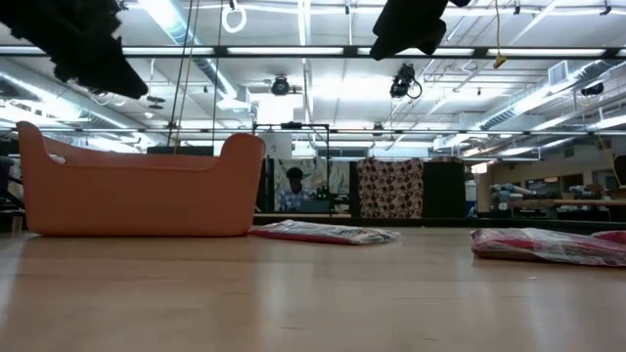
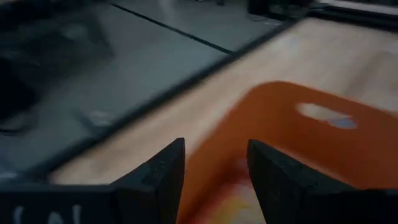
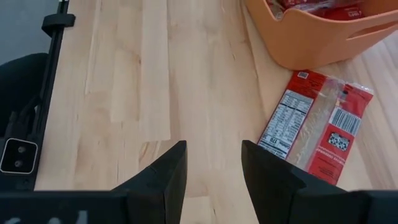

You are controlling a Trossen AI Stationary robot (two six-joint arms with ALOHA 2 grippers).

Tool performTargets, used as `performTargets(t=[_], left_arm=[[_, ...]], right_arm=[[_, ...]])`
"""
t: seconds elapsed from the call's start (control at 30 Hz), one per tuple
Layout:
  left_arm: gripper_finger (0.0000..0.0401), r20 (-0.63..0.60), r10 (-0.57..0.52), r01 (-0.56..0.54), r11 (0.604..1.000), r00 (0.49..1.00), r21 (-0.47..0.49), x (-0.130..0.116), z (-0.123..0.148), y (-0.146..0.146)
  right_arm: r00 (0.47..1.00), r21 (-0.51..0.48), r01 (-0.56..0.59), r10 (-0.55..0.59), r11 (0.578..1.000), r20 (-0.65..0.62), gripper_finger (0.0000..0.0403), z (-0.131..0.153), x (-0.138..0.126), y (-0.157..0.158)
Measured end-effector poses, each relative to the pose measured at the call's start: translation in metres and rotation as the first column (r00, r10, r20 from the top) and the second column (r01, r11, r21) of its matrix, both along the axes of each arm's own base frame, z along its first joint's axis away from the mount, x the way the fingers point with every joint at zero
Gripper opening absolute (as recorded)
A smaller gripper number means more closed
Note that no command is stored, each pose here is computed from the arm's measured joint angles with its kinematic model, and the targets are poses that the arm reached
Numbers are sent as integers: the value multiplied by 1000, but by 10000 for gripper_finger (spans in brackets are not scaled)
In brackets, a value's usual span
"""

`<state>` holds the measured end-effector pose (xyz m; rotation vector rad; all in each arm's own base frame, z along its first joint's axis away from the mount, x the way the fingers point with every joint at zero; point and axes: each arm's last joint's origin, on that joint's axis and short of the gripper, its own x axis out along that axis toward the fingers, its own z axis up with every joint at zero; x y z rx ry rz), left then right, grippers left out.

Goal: Sort popcorn bags into baskets
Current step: Put the red popcorn bag into the orange bin

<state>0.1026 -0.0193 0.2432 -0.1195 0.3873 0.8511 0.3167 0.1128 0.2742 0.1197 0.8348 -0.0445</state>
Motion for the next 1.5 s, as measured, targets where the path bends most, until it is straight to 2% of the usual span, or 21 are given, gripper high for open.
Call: performTargets(t=[0.07, 0.13, 0.17, 0.23, 0.3, 0.33, 0.4, 0.53, 0.63, 0.77, 0.83, 0.9, 1.0, 1.07, 1.13, 1.23, 1.33, 1.4, 1.5], left_arm=[[178, 3, -107, 107, 993, 994, -53, 9, 4, -6], [177, -7, -286, 284, 954, 958, -99, 18, 9, -13], [176, -3, -391, 388, 915, 920, -113, 23, 11, -18], [173, 9, -590, 586, 800, 807, -127, 32, 16, -29], [172, 37, -728, 727, 678, 685, -108, 40, 20, -40], [172, 48, -769, 769, 632, 637, -91, 44, 21, -44], [172, 63, -801, 803, 593, 596, -60, 50, 23, -51], [172, 55, -788, 790, 611, 613, -53, 63, 17, -58], [171, 49, -768, 769, 633, 639, -89, 69, 10, -60], [171, 58, -754, 753, 642, 654, -143, 74, 4, -64], [171, 78, -763, 762, 623, 642, -175, 75, 2, -66], [171, 89, -772, 771, 603, 629, -205, 76, 1, -68], [171, 93, -790, 787, 577, 606, -218, 74, 0, -72], [171, 96, -796, 793, 569, 598, -217, 74, 0, -73], [171, 96, -799, 796, 565, 594, -218, 73, 0, -74], [171, 116, -791, 791, 566, 600, -232, 73, 1, -75], [171, 125, -784, 785, 569, 608, -245, 73, 1, -75], [171, 126, -784, 785, 569, 608, -244, 73, 1, -75], [171, 126, -784, 785, 569, 608, -243, 73, 1, -75]], right_arm=[[1000, -8, -4, 4, 1000, 0, 157, 0, 1, -1], [1000, -20, -15, 15, 1000, 4, 157, 0, 2, -2], [1000, -25, -19, 19, 1000, 9, 157, 0, 3, -3], [1000, -42, -15, 16, 999, 23, 157, -2, 6, -3], [1000, -79, 1, 0, 997, 19, 157, -7, 9, -4], [1000, -93, 9, -8, 996, 20, 157, -10, 12, -4], [1000, -131, 16, -17, 991, -2, 157, -20, 16, -3], [998, -236, 36, -49, 971, -47, 157, -45, 27, -1], [993, -348, 68, -96, 935, -63, 157, -65, 35, -1], [986, -461, 40, -110, 887, -125, 158, -88, 40, -2], [977, -457, 47, -136, 888, -164, 162, -93, 38, -6], [966, -400, 21, -122, 916, -229, 168, -95, 36, -11], [920, -290, -129, 5, 948, -393, 177, -93, 25, -17], [860, -212, -232, 99, 949, -501, 181, -91, 14, -17], [783, -126, -270, 142, 955, -606, 182, -92, 3, -17], [645, 17, -227, 164, 974, -746, 181, -91, -16, -20], [518, 57, -197, 153, 979, -842, 178, -88, -33, -14], [456, 68, -251, 180, 966, -872, 177, -86, -43, -4], [392, 108, -397, 275, 912, -878, 176, -86, -53, 12]])
